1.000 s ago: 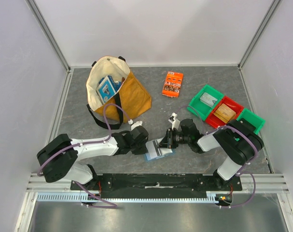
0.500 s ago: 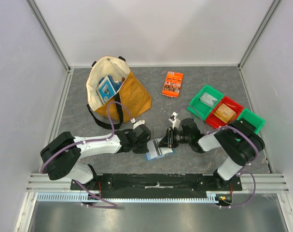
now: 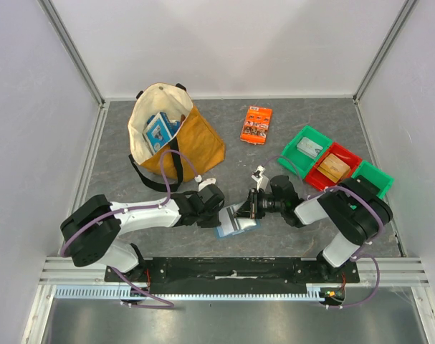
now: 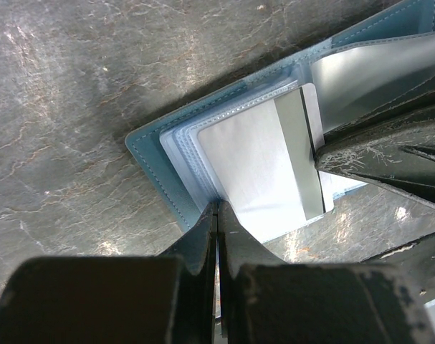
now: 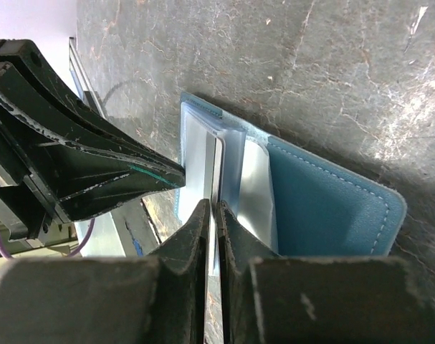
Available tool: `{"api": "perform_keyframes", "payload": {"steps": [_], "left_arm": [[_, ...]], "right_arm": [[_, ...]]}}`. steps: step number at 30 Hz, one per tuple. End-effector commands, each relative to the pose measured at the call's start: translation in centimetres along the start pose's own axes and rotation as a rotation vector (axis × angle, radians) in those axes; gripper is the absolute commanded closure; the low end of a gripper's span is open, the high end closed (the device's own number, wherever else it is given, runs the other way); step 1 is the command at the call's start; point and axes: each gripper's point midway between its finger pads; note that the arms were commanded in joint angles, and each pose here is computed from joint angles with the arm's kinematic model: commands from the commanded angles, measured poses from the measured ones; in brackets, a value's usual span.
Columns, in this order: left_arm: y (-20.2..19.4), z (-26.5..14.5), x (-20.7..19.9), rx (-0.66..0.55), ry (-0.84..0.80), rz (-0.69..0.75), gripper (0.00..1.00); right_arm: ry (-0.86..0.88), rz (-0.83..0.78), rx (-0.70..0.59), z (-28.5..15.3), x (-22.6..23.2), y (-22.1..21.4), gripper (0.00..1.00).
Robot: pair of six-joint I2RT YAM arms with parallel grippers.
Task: Take the credit cards out of the card holder
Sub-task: Remove the credit card from the card holder.
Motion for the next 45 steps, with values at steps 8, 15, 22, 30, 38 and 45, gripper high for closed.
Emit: {"api": "perform_keyframes", "payload": {"steps": [8,15,22,30,38,45], "left_arm": [[-0.7,1.1,3.2,0.018,0.108,0.062,0.98],[-0.7,1.0,3.2,0.018,0.103,0.055,0.98],[0.9,-0.7,0.2,-0.05,-0.038,0.009,0.85],[2.5,-2.8,-5.1,-0.088,-0.232,0.015,0.73],[0.7,0.4,-3.2,0.003,-0.116,0.027,0.92],[-0.7,1.5,-1.6,0.05,-0.07,0.017,0.98]], "right_arm": [[0.06,0.015,-0.038,-0.8,-0.4,0.6,1.0],[-0.025,0.017,-0.032,-2.3,-2.6,0.9,1.0],[-0.025,0.021,-0.021,-2.2,-2.8,0.7,1.0],[-0.015,0.024,-0.015,-2.1,-2.7,0.6,0.99],[0.007,0.036,-0.003,-2.1,-2.5,0.2,0.83],[0.016,0.043,0.013,-2.0,-2.5,-0.1,0.76]]}}
Point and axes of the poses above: each gripper's point midway between its finger pads, its own z axis out along the fingers, its own x axis along the line the jaws close on, y = z × x, and after that the axes turned 12 degrees about -z, right-handed
